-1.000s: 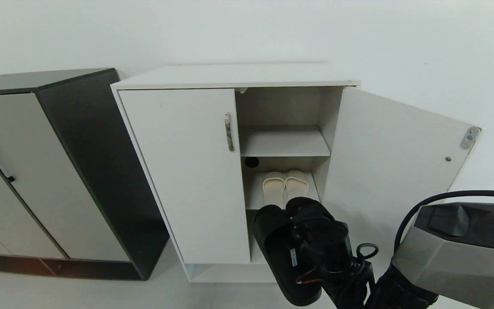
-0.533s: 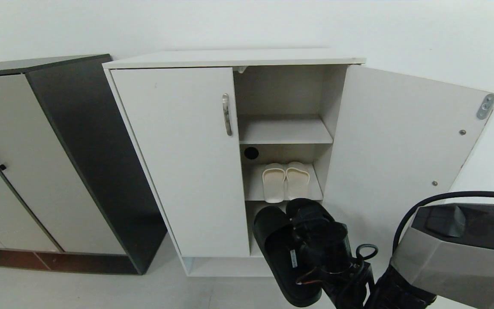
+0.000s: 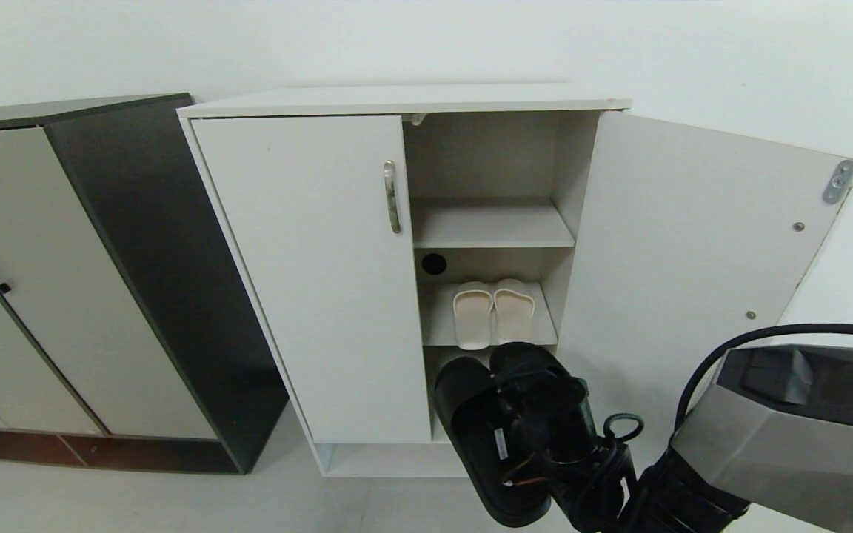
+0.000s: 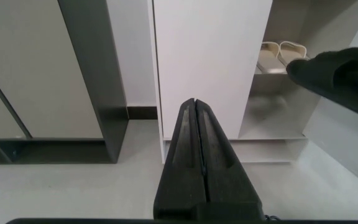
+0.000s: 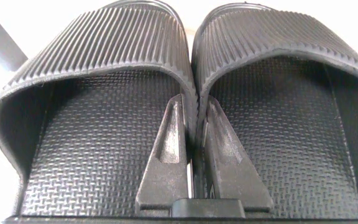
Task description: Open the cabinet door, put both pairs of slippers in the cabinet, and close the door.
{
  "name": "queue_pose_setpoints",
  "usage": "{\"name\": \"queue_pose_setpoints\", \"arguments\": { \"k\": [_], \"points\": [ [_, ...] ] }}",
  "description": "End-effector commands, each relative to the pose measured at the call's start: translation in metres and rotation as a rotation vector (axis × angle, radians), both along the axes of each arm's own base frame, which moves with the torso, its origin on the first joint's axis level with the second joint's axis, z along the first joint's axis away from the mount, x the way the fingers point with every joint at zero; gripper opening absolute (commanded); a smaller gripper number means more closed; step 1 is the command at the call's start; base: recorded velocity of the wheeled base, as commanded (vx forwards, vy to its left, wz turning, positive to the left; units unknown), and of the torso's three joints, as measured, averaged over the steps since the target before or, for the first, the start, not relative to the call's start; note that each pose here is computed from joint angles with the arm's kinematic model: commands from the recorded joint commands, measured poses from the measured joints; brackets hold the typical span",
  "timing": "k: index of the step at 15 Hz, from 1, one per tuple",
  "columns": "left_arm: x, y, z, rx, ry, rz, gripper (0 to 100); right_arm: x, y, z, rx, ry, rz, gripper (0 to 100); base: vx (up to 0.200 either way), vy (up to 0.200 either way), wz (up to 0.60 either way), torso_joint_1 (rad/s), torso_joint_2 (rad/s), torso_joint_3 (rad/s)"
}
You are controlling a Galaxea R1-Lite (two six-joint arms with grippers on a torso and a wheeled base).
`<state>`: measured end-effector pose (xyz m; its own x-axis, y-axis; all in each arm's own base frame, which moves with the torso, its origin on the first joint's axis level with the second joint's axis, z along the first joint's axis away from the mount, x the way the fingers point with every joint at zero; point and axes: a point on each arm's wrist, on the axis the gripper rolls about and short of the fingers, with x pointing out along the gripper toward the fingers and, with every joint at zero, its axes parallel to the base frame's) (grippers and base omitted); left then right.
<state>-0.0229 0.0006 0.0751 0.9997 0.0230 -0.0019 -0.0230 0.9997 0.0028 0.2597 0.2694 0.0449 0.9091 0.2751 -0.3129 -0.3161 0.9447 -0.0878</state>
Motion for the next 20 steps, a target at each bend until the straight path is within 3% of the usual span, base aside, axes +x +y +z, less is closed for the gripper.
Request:
{"name": "queue_pose_setpoints", "arguments": {
  "k": [1, 2, 5, 9, 16, 20],
  "points": [
    [0.0, 0.0, 0.0, 0.0, 0.001, 0.002, 0, -0.015, 0.003, 0.062, 0.078, 0.067, -0.008, 0, 0.0, 0.0, 0.0, 0.0, 0.0, 0.0],
    [0.0, 0.0, 0.0, 0.0, 0.001, 0.0, 0, -0.017, 0.008, 0.082, 0.108, 0.105, -0.045, 0, 0.0, 0.0, 0.0, 0.0, 0.0, 0.0],
    [0.0, 0.0, 0.0, 0.0, 0.001, 0.0, 0, -0.004, 0.022, 0.112, 0.139, -0.004, -0.228, 0, 0.0, 0.0, 0.0, 0.0, 0.0, 0.0],
    [0.0, 0.0, 0.0, 0.002, 0.001, -0.002, 0, 0.002, 0.025, 0.142, 0.134, -0.094, -0.251, 0, 0.0, 0.0, 0.0, 0.0, 0.0, 0.0],
    [0.0, 0.0, 0.0, 0.003, 0.001, -0.002, 0, 0.007, 0.027, 0.149, 0.102, -0.123, -0.284, 0, 0.0, 0.0, 0.0, 0.0, 0.0, 0.0],
    [0.0, 0.0, 0.0, 0.003, 0.001, 0.0, 0, 0.01, 0.029, 0.15, 0.103, -0.129, -0.285, 0, 0.2, 0.0, 0.0, -0.001, 0.0, 0.004]
  ]
}}
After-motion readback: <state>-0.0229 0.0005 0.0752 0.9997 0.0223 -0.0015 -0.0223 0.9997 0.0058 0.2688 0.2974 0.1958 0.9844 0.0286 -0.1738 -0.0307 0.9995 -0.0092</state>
